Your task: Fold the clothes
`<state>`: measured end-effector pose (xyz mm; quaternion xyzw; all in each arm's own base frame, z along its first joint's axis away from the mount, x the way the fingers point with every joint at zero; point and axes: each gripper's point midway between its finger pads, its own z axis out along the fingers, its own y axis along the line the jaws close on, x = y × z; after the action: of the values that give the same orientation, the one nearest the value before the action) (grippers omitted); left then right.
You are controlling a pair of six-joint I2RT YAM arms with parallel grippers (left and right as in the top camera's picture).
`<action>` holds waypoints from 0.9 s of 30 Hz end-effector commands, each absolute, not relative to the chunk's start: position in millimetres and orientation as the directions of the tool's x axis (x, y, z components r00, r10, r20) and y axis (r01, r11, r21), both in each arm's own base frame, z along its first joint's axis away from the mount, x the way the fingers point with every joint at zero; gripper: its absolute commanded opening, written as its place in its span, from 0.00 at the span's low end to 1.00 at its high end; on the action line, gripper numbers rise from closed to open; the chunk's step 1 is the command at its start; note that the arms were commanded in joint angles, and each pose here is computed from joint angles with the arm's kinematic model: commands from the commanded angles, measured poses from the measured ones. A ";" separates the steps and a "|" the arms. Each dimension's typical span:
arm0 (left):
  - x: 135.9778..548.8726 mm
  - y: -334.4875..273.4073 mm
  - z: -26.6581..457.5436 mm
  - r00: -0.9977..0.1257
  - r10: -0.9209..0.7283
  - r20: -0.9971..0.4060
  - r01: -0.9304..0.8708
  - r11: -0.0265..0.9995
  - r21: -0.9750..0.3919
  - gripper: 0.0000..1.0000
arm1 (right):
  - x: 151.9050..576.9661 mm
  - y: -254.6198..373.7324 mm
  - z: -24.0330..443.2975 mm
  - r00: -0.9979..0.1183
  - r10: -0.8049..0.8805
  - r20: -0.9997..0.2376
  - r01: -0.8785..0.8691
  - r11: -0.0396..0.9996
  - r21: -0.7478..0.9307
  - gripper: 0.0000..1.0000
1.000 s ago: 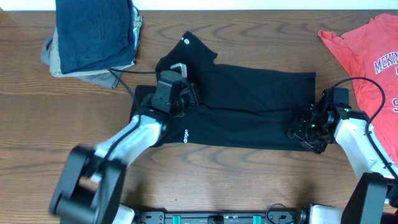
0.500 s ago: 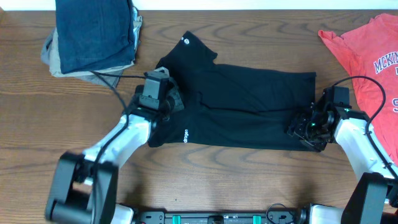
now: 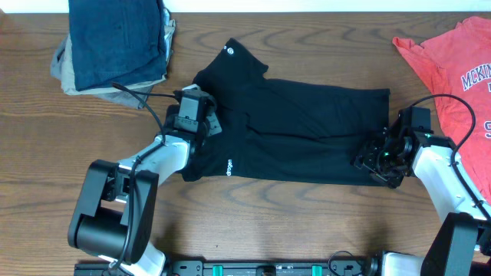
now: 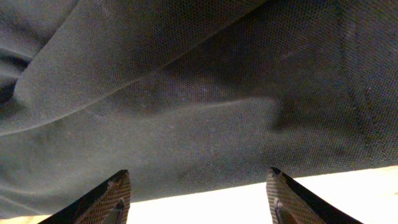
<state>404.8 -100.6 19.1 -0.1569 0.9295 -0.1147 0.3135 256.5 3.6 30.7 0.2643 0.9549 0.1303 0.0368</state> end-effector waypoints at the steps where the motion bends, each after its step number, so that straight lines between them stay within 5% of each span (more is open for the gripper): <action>1: 407.2 -82.2 5.1 -0.756 -0.335 -0.562 -0.236 0.941 -0.244 0.08 | 263.2 5.0 38.1 -0.868 0.495 -0.034 0.467 0.839 0.280 0.68; 12: 411.3 -63.8 10.1 -0.739 -0.377 -0.558 -0.272 0.925 -0.265 0.09 | 257.8 5.8 37.4 -0.869 0.495 -0.013 0.473 0.838 0.272 0.68; 16: 398.0 -65.4 45.0 -0.743 -0.383 -0.548 -0.254 0.920 -0.299 0.17 | 257.9 5.8 37.4 -0.869 0.495 -0.014 0.473 0.838 0.271 0.68; 21: 363.5 -59.3 87.2 -0.754 -0.382 -0.534 -0.260 0.921 -0.290 0.41 | 258.6 5.6 37.5 -0.869 0.495 -0.016 0.473 0.838 0.272 0.69; 27: 335.4 -65.5 95.1 -0.803 -0.363 -0.473 -0.237 0.922 -0.305 0.39 | 264.2 5.1 38.3 -0.868 0.496 -0.038 0.467 0.838 0.282 0.68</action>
<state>341.5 -59.2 102.1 -0.1723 0.9347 -0.1044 0.2927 256.0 3.7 30.9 0.2643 0.9550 0.1301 0.0355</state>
